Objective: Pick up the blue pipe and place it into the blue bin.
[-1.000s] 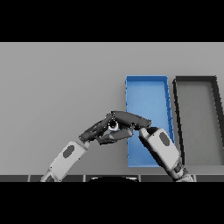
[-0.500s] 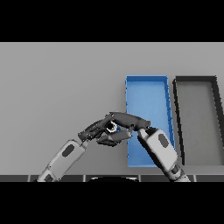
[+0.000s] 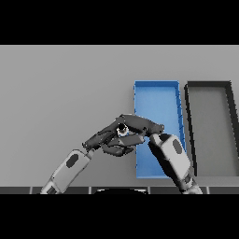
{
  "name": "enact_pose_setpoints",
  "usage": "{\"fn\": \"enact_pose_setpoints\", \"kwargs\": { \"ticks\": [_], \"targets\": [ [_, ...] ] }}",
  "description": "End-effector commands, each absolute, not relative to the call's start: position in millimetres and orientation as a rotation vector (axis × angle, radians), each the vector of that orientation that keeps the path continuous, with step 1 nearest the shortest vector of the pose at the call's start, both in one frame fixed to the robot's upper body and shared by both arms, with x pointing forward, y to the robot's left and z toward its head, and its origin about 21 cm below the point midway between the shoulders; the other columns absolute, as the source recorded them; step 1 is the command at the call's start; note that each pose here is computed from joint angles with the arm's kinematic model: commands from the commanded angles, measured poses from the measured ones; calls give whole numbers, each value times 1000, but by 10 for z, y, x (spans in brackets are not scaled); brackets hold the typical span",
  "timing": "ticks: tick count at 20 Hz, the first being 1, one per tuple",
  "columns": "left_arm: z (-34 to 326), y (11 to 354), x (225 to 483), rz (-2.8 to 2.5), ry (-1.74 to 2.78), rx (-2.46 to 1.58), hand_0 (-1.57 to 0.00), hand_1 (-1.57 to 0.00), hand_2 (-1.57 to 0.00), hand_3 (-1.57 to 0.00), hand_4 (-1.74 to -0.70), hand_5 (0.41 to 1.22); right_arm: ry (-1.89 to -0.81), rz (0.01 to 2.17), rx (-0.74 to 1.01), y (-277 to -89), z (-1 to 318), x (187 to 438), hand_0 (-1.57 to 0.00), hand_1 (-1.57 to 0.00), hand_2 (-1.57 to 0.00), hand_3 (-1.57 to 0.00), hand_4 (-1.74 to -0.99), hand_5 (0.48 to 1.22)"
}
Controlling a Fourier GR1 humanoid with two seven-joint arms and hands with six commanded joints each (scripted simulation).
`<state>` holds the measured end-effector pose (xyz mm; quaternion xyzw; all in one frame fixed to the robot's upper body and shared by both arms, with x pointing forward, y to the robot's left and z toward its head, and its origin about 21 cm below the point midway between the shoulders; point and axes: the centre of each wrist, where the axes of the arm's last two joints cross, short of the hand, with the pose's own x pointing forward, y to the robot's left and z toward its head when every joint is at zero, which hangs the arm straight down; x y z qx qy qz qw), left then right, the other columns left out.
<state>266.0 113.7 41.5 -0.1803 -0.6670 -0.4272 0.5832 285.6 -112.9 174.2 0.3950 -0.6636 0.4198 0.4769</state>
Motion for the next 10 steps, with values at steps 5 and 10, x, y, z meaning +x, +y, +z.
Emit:
{"fn": "enact_pose_setpoints", "kwargs": {
  "ticks": [5,10],
  "targets": [
    [392,1098,2591,-1003,-1511,-420,-3,-2,-2,-2,-915,507,-1563,912,1028,-1241,2176,2942,-1571,-1571,-1571,-1571,-1659,1221],
    [409,1134,2589,-996,-1519,-428,0,0,0,0,-915,503,-1693,783,1086,-1428,2904,3099,-1571,-1571,-1571,-1571,-1714,1134]
  ]
}}
